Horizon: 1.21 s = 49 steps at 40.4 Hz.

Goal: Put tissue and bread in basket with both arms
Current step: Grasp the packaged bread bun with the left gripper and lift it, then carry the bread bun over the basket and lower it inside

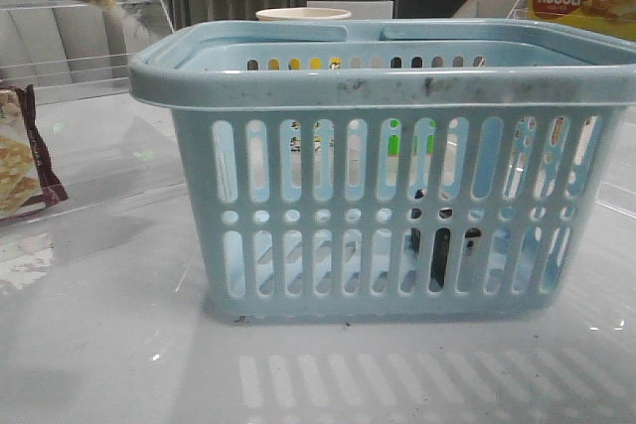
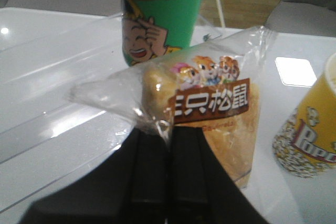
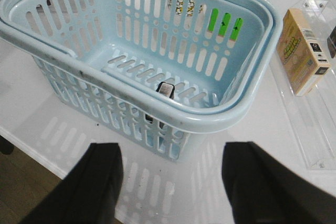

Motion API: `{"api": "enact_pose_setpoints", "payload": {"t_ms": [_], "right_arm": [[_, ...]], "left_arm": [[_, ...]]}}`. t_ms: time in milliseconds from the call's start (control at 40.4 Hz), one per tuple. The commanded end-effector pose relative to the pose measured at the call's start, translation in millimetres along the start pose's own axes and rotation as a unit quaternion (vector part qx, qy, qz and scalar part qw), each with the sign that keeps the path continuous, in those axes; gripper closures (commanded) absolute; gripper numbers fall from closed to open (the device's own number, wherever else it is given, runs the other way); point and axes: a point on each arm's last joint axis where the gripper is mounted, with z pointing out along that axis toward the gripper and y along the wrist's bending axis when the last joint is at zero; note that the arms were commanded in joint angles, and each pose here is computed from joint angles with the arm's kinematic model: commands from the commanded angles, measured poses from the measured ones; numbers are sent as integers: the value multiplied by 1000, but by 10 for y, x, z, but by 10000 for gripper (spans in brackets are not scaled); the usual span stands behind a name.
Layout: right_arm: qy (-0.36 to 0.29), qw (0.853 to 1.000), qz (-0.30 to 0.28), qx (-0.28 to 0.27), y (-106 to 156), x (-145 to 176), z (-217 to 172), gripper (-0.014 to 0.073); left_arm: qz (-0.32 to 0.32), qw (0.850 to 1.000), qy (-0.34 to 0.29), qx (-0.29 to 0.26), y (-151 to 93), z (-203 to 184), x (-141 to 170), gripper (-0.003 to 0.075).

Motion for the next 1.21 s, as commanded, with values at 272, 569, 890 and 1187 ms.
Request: {"api": "enact_pose_setpoints", "payload": {"t_ms": [272,569,890,1187], "right_arm": [[-53,999,-5,6,-12,-143,-51,76],[-53,999,-5,6,-12,-143,-51,76],[-53,999,-5,6,-12,-143,-51,76],[-53,999,-5,6,-12,-143,-51,76]], "left_arm": [[162,976,-72,124,-907,-1355,-380,629],[219,948,2,231,-1602,-1425,-16,629],[248,931,83,253,-2002,-881,418,629],[257,925,139,244,-2133,-361,787,521]]}}
